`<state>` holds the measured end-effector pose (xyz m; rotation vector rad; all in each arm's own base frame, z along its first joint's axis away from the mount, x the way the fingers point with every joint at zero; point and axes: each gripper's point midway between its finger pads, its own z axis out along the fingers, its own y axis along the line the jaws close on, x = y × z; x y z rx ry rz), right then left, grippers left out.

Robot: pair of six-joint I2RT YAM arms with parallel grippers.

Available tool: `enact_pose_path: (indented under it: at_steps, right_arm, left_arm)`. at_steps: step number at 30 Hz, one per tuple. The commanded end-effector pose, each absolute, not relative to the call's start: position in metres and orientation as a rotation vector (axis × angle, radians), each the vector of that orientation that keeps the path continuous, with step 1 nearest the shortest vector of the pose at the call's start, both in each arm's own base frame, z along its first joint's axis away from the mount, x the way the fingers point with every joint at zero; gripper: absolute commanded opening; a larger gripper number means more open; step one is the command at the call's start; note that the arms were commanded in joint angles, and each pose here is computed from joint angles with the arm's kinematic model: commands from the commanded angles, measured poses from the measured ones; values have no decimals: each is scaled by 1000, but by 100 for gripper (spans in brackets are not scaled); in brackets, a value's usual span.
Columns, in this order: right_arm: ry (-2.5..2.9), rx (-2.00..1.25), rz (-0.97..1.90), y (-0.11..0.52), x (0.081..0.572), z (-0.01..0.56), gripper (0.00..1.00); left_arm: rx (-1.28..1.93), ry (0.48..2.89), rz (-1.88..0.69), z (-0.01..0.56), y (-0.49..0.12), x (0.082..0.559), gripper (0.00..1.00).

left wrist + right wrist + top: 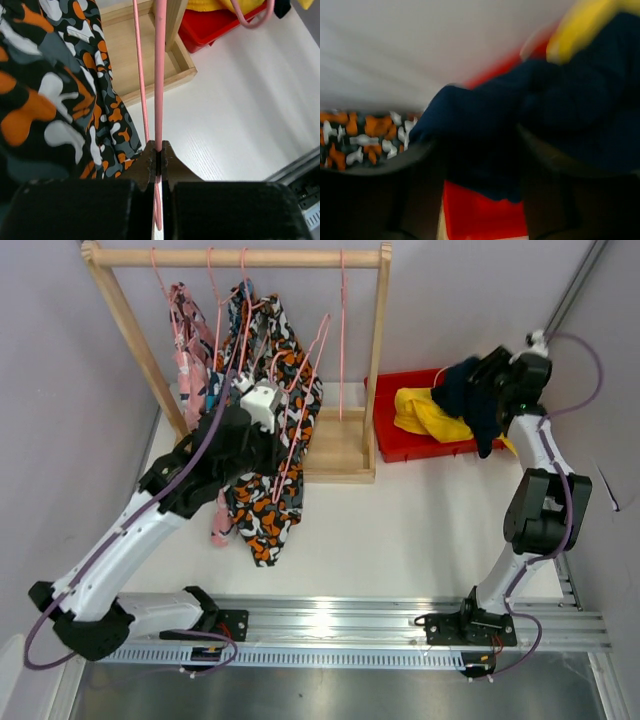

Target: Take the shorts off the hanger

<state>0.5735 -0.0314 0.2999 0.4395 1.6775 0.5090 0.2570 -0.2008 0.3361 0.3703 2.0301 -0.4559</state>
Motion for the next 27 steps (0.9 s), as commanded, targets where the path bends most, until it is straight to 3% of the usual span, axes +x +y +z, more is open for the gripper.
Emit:
enact_pose_path:
  at_steps: [1, 2, 5, 14, 15, 16, 19, 27]
  right_arm:
    - [1746, 438, 639, 6, 530, 273, 64]
    - [1769, 435, 650, 19, 519, 259, 72]
    - [1805, 436, 624, 38, 478, 224, 82]
    - [1859, 312, 664, 87, 394, 210, 84]
    - [1870, 311, 662, 87, 387, 207, 84]
    - [1877, 304, 666, 89, 382, 206, 84]
    - [1882, 291, 668, 91, 363, 203, 85]
    - [1928, 249, 660, 96, 323, 185, 85]
  left_arm:
    - [343, 1970, -458, 359, -208, 278, 0]
    - [329, 1959, -437, 367, -209, 288, 0]
    - [299, 1929, -421, 387, -210, 305, 0]
    - [241, 1881, -406, 427, -239, 381, 0]
    - [229, 1813, -437, 462, -239, 381, 0]
    - [241, 1858, -416, 444, -250, 400, 0]
    - [221, 1774, -501, 481, -259, 410, 0]
    - [152, 1702, -660, 470, -276, 479, 0]
